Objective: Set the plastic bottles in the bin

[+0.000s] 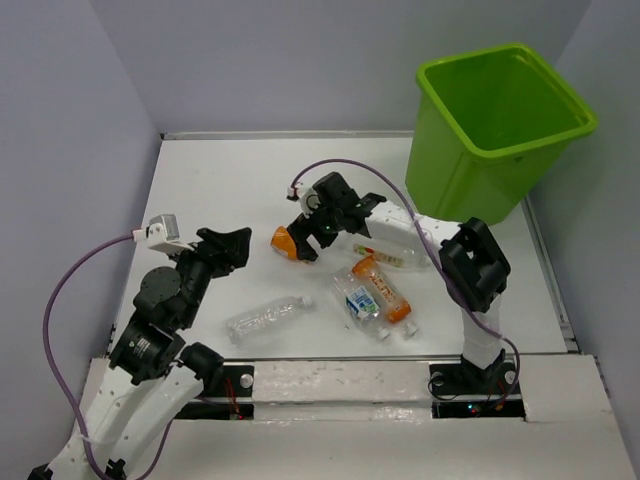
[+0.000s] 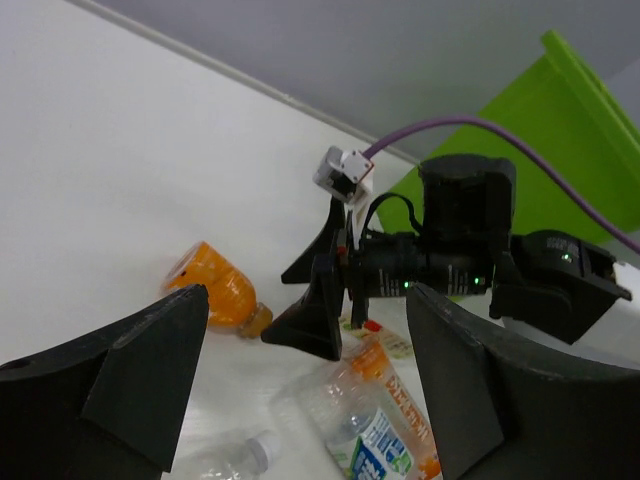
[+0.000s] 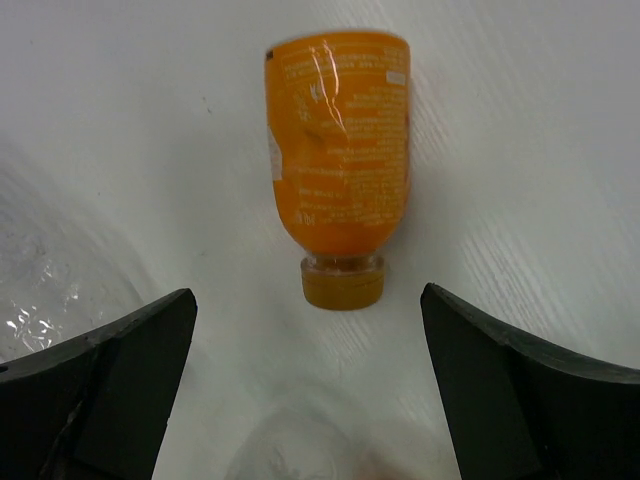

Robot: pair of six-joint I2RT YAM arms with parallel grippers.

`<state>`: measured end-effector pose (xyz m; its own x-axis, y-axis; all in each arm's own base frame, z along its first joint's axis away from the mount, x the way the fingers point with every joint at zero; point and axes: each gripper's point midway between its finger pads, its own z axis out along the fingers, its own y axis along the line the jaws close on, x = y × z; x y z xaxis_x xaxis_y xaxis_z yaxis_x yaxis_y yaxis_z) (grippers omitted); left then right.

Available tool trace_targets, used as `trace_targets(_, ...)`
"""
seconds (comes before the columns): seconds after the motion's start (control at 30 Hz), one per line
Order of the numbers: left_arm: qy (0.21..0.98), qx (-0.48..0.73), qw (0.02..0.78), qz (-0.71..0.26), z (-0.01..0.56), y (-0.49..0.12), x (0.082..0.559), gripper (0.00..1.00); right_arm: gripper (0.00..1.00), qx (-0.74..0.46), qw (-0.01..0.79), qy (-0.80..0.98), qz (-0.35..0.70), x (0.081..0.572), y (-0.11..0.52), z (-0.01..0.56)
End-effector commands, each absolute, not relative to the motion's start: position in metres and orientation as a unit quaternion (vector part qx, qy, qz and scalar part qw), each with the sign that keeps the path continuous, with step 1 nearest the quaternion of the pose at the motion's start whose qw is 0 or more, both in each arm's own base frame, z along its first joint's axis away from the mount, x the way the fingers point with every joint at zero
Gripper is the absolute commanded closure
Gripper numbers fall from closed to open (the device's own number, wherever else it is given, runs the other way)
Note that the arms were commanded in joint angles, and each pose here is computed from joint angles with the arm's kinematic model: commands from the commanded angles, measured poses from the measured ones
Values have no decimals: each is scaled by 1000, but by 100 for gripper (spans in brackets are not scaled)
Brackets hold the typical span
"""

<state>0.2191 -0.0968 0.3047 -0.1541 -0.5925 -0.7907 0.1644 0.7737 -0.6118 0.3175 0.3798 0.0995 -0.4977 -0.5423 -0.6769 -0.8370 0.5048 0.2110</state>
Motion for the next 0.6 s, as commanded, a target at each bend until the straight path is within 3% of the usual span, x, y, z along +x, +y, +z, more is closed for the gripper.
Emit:
trace_targets(0.0, 742, -126, 591, -289, 278, -105, 212, 9, 0, -464, 318, 773, 294, 330, 422, 131)
trace_targets(0.17, 777, -98, 549, -291, 262, -119, 208, 6, 0, -466, 289, 787, 282, 334, 437, 90)
trace_targets(0.37, 803, -76, 513, -294, 245, -128, 203, 3, 2, -459, 296, 794, 266, 347, 448, 80)
trace_targets(0.5, 828, -69, 479, -284, 226, -131, 197, 1, 11, -454, 301, 798, 259, 353, 450, 79)
trace_targets(0.57, 839, -65, 458, -285, 217, -133, 191, 1, 25, -451, 304, 798, 259, 354, 451, 81)
